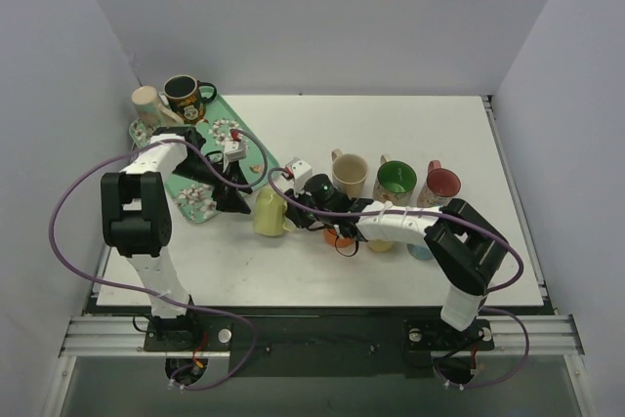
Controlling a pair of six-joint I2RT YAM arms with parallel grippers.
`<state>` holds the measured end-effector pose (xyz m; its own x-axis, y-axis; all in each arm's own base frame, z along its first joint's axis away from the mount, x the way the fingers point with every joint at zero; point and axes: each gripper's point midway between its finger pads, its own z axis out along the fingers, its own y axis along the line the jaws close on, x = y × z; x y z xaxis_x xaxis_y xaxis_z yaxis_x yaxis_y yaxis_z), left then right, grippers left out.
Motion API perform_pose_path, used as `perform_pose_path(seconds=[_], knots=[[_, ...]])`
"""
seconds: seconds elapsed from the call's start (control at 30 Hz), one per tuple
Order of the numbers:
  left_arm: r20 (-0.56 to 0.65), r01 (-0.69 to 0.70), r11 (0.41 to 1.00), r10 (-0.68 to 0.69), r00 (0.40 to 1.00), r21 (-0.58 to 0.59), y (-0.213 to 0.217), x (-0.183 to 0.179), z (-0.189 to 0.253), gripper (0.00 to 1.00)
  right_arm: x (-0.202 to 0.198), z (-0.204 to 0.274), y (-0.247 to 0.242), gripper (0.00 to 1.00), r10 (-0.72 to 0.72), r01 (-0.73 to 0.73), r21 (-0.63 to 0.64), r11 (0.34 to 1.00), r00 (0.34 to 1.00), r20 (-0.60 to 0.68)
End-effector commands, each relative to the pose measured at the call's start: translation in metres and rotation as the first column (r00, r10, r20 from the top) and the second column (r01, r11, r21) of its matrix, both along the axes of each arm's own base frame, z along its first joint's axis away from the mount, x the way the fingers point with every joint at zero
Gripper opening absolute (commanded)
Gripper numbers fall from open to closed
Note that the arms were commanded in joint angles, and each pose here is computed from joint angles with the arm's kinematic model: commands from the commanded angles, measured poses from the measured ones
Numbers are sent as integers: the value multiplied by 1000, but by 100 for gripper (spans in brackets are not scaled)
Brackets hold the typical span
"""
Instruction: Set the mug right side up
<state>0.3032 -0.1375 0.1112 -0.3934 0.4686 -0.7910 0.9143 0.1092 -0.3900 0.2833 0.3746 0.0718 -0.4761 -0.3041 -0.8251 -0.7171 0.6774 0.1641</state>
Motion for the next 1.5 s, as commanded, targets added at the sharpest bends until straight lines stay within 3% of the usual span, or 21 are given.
perform_pose_path(seconds=[0.0,0.1,0.23,0.27,0.3,0.33,0.43,0.5,0.6,0.8,0.97,1.0,1.03,1.07,1.17,1.2,1.23,1.33,1.47], knots=[[79,9,1000,-10,997,18,4,15,2,91,12,27,9,0,-10,8,34,999,998,62],[77,29,1000,-29,997,1,2,8,15,91,12,45,14,0,-21,16,107,994,999,41],[111,-46,998,41,993,36,5,11,27,92,27,73,18,0,-132,163,250,955,982,-135],[199,-77,995,62,978,66,10,22,28,92,28,78,21,0,-127,173,282,944,977,-174],[175,-116,990,100,979,81,8,21,28,92,36,82,20,0,-148,215,323,921,964,-221],[250,-171,979,139,958,113,13,30,32,92,36,83,23,0,-137,224,343,912,956,-260],[381,-205,962,123,916,180,9,32,34,92,49,87,22,0,-160,318,408,856,913,-376],[458,-200,959,87,885,203,5,26,44,92,55,87,20,0,-179,337,404,850,907,-380],[479,-171,957,39,877,236,-2,16,45,93,59,90,19,0,-197,362,401,841,897,-395],[586,-181,961,25,810,209,-11,25,58,93,73,121,19,0,-214,418,454,787,875,-434],[718,-257,950,55,694,176,-13,49,62,93,85,137,19,0,-202,463,512,724,852,-484],[763,-293,944,79,641,149,-11,59,69,93,86,142,19,0,-202,460,516,722,854,-479],[768,-322,938,113,630,126,-11,63,73,93,86,142,19,0,-208,461,508,728,854,-477],[809,-356,931,143,570,86,-10,74,85,92,88,145,18,0,-211,462,512,724,856,-472],[834,-404,915,230,501,-10,-11,83,102,93,89,153,20,0,-204,456,524,719,860,-468],[858,-410,910,257,444,-61,-12,89,114,92,87,154,22,0,-197,451,526,721,861,-468],[851,-418,905,283,443,-84,-13,89,114,92,88,153,22,0,-197,452,525,721,860,-470],[878,-450,874,352,325,-183,-11,97,126,89,86,153,22,0,-192,452,527,720,859,-475],[901,-452,858,373,220,-245,-8,99,133,86,88,155,24,0,-189,461,534,709,854,-485]])
